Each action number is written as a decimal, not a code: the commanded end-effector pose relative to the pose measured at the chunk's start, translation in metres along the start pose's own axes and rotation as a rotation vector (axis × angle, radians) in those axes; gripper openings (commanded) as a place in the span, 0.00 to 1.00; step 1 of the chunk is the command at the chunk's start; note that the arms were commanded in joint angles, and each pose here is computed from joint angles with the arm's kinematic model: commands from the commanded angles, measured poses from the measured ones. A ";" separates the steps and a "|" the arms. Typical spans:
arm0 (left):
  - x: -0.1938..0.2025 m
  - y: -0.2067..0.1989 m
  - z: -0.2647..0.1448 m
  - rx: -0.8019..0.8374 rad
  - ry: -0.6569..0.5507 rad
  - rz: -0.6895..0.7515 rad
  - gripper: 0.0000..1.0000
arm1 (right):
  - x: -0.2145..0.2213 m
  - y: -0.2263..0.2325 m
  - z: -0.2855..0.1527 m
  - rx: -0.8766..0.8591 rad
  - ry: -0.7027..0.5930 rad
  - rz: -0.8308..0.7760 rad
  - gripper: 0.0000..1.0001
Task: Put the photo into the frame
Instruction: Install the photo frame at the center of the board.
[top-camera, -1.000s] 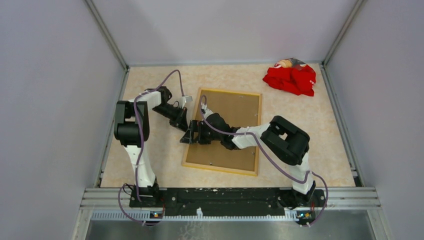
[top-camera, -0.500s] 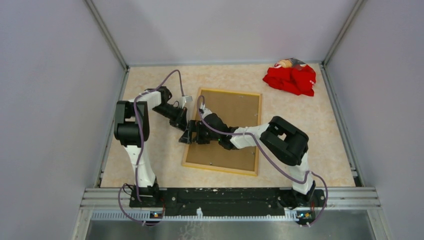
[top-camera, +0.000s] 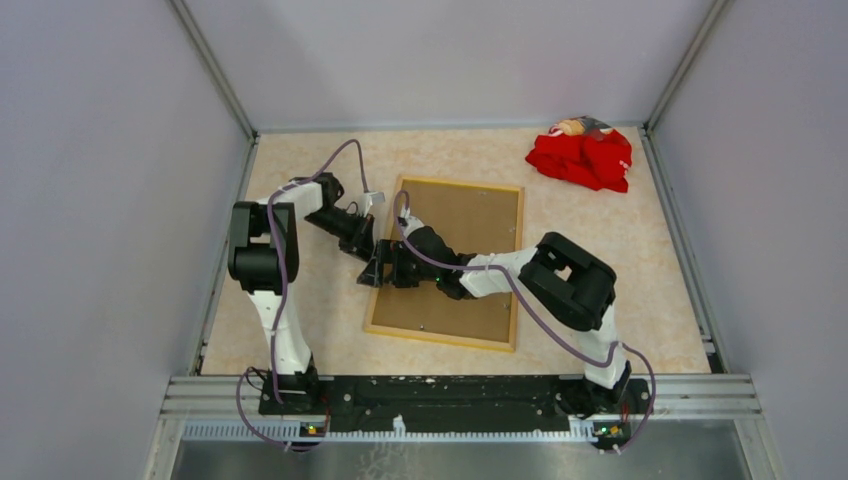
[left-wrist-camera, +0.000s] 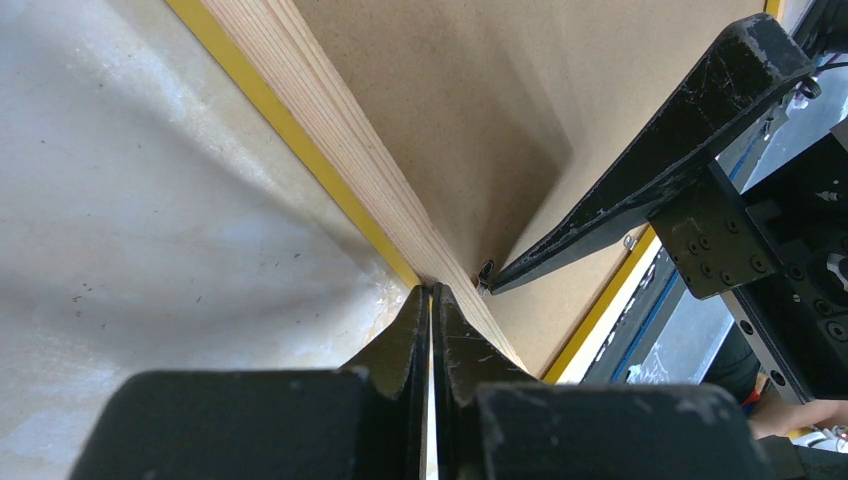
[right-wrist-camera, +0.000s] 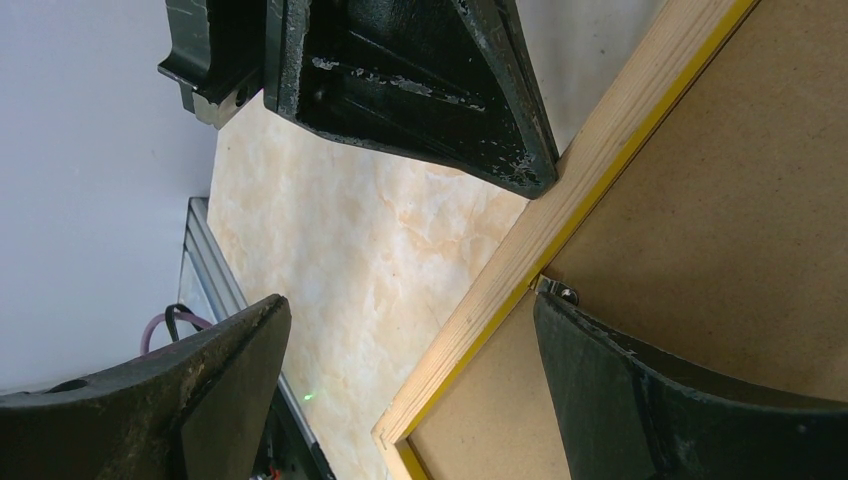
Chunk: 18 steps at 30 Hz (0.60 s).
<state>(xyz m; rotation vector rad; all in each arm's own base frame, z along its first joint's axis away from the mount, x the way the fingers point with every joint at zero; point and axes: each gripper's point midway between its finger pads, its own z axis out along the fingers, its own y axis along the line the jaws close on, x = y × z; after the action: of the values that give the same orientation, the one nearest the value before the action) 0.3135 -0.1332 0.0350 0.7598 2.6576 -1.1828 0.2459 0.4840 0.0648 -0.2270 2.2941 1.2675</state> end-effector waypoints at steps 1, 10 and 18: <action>-0.004 0.006 0.002 -0.041 -0.010 0.077 0.05 | 0.010 -0.019 0.008 0.071 0.009 -0.009 0.92; -0.005 0.002 -0.002 -0.039 -0.010 0.089 0.04 | 0.000 -0.008 0.008 0.033 -0.011 -0.019 0.92; -0.012 0.002 -0.023 -0.076 -0.015 0.154 0.15 | -0.072 0.025 -0.079 -0.075 -0.119 -0.020 0.98</action>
<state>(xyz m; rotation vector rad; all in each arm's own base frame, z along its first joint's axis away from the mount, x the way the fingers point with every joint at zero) 0.3136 -0.1316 0.0354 0.8061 2.6376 -1.1694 0.2490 0.4582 0.0720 -0.1896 2.3042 1.2976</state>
